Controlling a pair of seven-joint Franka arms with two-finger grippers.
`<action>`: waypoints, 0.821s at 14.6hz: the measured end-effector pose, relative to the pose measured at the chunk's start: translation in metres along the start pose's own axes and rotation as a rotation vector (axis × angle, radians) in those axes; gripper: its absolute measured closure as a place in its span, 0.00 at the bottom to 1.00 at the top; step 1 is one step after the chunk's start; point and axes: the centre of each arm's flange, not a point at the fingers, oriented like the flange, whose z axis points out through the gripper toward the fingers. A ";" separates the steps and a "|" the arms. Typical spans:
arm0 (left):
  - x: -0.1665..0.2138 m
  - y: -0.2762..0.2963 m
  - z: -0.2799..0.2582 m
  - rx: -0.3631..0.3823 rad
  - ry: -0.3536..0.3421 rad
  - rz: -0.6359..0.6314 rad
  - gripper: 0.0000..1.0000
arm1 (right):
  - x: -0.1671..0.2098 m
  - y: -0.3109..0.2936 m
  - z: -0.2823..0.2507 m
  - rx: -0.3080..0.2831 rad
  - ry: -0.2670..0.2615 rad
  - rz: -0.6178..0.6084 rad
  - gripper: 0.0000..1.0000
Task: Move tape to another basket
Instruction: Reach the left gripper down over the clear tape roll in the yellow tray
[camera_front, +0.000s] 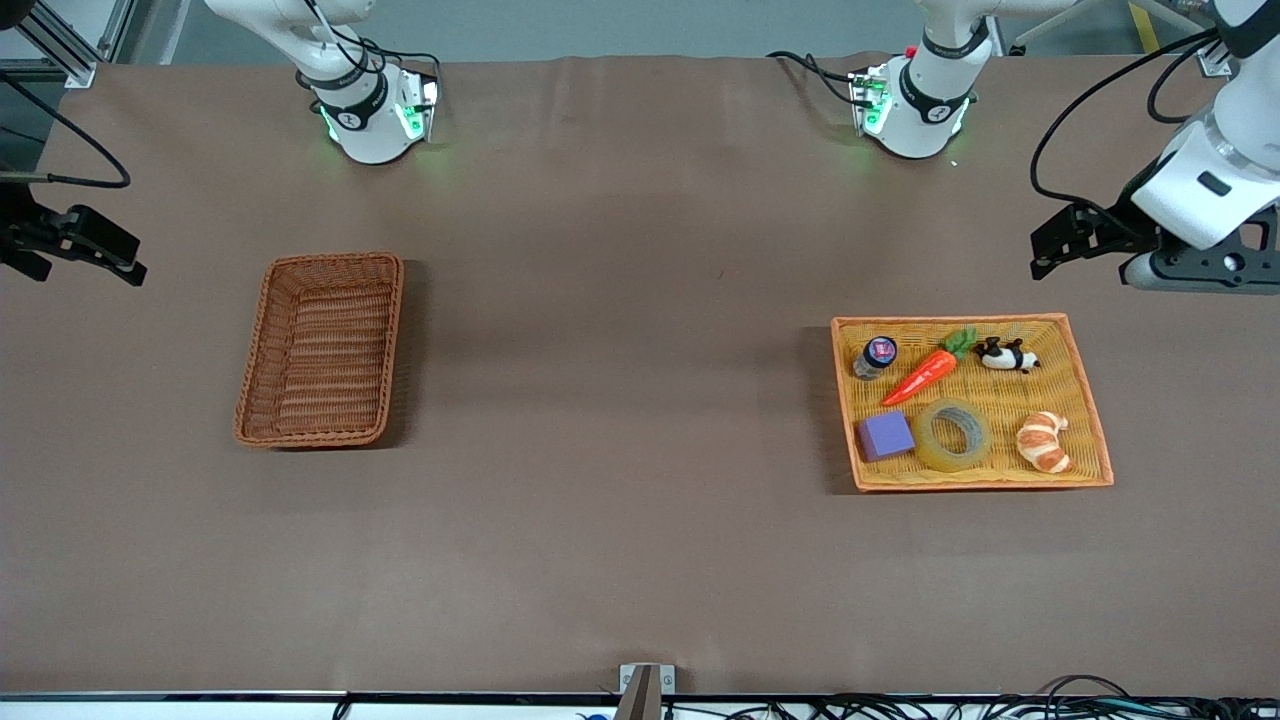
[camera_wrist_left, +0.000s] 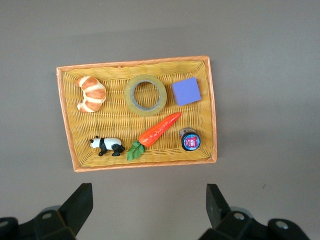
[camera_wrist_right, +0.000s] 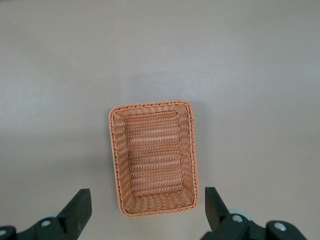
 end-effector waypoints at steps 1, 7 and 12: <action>0.006 0.000 0.011 0.000 -0.012 -0.001 0.01 | 0.000 0.000 0.000 0.000 0.000 0.000 0.00; 0.066 -0.016 0.136 -0.001 -0.039 -0.032 0.00 | 0.000 0.000 0.000 0.000 0.000 0.000 0.00; 0.084 -0.044 0.235 0.012 -0.014 -0.073 0.00 | 0.000 0.001 0.000 0.000 -0.003 0.002 0.00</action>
